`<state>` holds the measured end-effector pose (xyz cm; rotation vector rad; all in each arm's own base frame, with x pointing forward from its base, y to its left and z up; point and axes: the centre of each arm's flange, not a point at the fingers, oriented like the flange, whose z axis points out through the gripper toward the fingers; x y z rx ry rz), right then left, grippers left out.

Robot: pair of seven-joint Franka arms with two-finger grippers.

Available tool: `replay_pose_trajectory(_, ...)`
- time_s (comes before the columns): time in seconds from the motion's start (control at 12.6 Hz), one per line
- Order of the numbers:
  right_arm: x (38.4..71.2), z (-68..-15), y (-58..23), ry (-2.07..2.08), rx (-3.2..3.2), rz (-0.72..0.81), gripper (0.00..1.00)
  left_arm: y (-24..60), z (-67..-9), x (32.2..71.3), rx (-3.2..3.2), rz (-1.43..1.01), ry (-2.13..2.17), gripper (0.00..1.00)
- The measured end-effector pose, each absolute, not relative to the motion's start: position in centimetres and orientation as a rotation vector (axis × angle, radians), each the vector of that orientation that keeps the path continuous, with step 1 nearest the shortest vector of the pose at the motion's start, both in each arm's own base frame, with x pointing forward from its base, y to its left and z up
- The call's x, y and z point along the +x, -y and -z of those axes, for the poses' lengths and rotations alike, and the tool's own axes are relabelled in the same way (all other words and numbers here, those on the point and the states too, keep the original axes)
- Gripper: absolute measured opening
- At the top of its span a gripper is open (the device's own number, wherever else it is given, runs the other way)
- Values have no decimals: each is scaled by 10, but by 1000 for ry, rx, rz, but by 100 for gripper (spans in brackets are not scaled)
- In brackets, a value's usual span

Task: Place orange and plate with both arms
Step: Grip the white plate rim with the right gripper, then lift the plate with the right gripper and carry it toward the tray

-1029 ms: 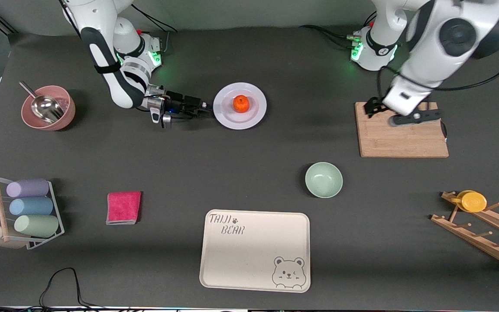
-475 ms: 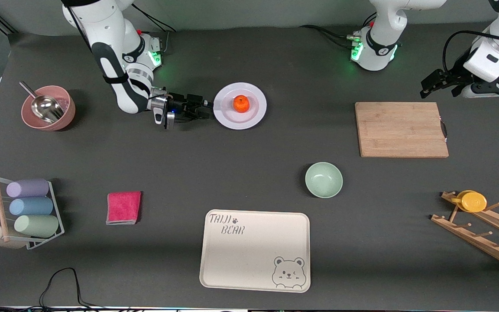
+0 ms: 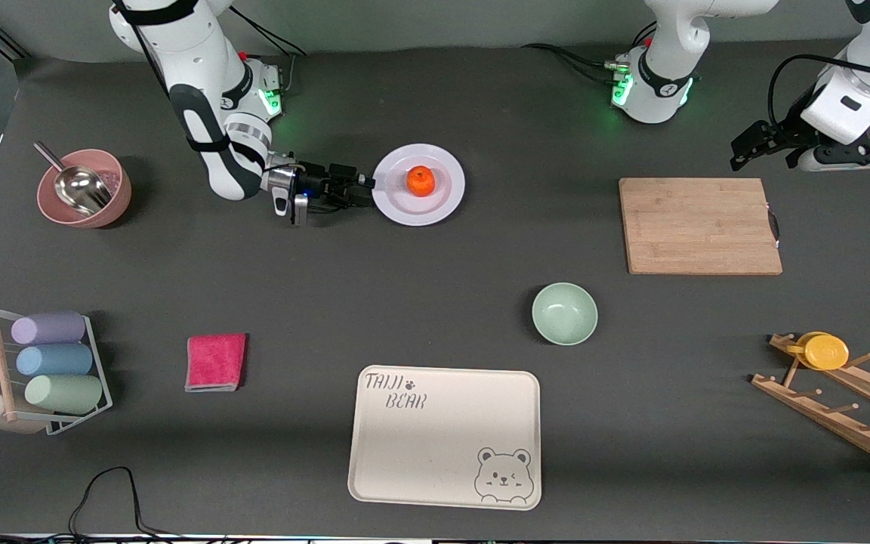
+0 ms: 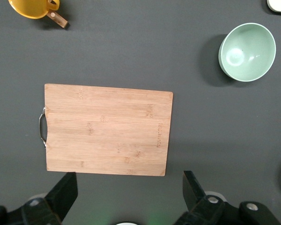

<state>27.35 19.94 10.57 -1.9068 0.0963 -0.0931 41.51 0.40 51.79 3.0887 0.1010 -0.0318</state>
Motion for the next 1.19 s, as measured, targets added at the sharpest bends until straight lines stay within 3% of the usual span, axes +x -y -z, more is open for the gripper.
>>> replay_pose_trajectory(0.24,267,-100,-209,-102,-1892,107,100,-4,-513,417,3092,50,-101,100)
replay_pose_trajectory(0.55,265,-95,-215,-87,-1896,134,85,-4,-512,417,3092,51,-101,100)
replay_pose_trajectory(0.71,262,-92,-217,-63,-1902,143,60,-2,-512,418,3093,50,-95,100)
replay_pose_trajectory(0.79,262,-91,-217,-54,-1906,152,52,-1,-510,419,3094,53,-92,100)
replay_pose_trajectory(0.87,261,-89,-216,-52,-1910,162,51,0,-508,420,3095,61,-91,100)
replay_pose_trajectory(1.11,259,-83,-213,-31,-1923,185,11,1,-503,424,3098,66,-92,100)
replay_pose_trajectory(1.19,259,-84,-215,-34,-1903,187,4,1,-503,424,3097,61,-92,100)
